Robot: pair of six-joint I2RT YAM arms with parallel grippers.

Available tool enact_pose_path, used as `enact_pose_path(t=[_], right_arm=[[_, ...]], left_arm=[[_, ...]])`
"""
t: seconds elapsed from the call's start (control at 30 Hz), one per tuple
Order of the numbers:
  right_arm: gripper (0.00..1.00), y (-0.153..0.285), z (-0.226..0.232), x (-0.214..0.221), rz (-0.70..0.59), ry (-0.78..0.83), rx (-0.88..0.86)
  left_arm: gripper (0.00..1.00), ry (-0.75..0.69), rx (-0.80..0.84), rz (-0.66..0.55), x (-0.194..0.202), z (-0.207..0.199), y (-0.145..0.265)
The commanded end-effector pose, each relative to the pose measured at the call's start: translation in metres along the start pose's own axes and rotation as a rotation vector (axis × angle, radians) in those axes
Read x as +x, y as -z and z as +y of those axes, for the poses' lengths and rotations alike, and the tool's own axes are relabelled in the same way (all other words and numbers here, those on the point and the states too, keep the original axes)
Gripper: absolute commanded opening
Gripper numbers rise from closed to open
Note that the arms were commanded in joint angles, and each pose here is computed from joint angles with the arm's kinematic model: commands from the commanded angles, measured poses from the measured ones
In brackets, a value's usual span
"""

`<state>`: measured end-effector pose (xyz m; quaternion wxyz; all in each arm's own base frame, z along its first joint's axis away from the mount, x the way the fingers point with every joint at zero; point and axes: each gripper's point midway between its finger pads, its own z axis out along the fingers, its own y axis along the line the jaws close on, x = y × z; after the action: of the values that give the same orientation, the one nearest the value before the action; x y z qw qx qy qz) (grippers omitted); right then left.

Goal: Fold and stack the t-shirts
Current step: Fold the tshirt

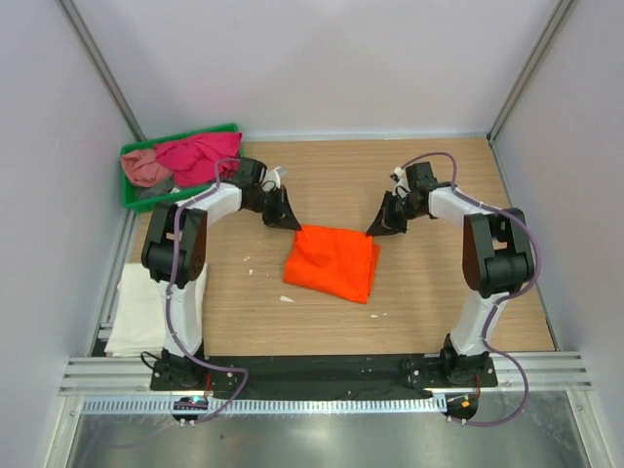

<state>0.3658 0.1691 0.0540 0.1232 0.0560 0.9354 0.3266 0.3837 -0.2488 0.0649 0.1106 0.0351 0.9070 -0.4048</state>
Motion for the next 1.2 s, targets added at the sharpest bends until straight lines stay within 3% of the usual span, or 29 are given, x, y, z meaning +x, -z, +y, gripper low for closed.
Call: enact_pose_path(t=[0.0, 0.3, 0.4, 0.47, 0.57, 0.67, 0.73, 0.77, 0.93, 0.97, 1.1, 1.17], right_arm=[[0.01, 0.039, 0.032, 0.001, -0.067, -0.013, -0.028], [0.01, 0.077, 0.029, 0.049, -0.098, -0.197, 0.046], [0.01, 0.072, 0.008, 0.058, -0.127, -0.261, 0.120], [0.01, 0.067, -0.001, 0.058, -0.165, -0.313, 0.142], [0.03, 0.061, -0.016, 0.035, -0.281, -0.252, 0.156], [0.12, 0.049, -0.040, 0.012, -0.247, -0.134, 0.238], [0.24, 0.044, -0.047, 0.003, -0.205, -0.095, 0.274], [0.36, 0.052, -0.046, -0.008, -0.219, -0.049, 0.305], [0.52, 0.076, -0.030, -0.025, -0.221, 0.071, 0.363], [0.59, 0.078, -0.020, -0.030, -0.227, 0.103, 0.346], [0.64, 0.064, 0.010, -0.037, -0.207, 0.202, 0.276], [0.59, 0.055, 0.042, -0.044, -0.223, 0.217, 0.150]], left_arm=[[0.00, -0.063, 0.084, -0.060, -0.018, -0.040, 0.023], [0.02, -0.030, 0.098, -0.046, -0.012, -0.053, 0.029], [0.13, -0.016, 0.102, -0.028, -0.015, -0.051, 0.018], [0.25, -0.038, 0.107, -0.035, -0.024, -0.055, 0.014], [0.39, -0.042, -0.010, -0.063, -0.037, -0.038, 0.012], [0.50, -0.092, -0.084, -0.115, -0.045, -0.040, 0.032], [0.55, -0.136, -0.097, -0.129, -0.039, -0.043, 0.044], [0.60, -0.150, -0.091, -0.130, -0.031, -0.048, 0.053], [0.69, -0.122, -0.004, -0.042, 0.024, -0.053, 0.061], [0.70, -0.104, 0.011, -0.018, 0.042, -0.049, 0.061], [0.68, -0.098, 0.050, -0.042, 0.056, -0.050, 0.061], [0.61, -0.095, 0.076, -0.053, 0.055, -0.057, 0.062]])
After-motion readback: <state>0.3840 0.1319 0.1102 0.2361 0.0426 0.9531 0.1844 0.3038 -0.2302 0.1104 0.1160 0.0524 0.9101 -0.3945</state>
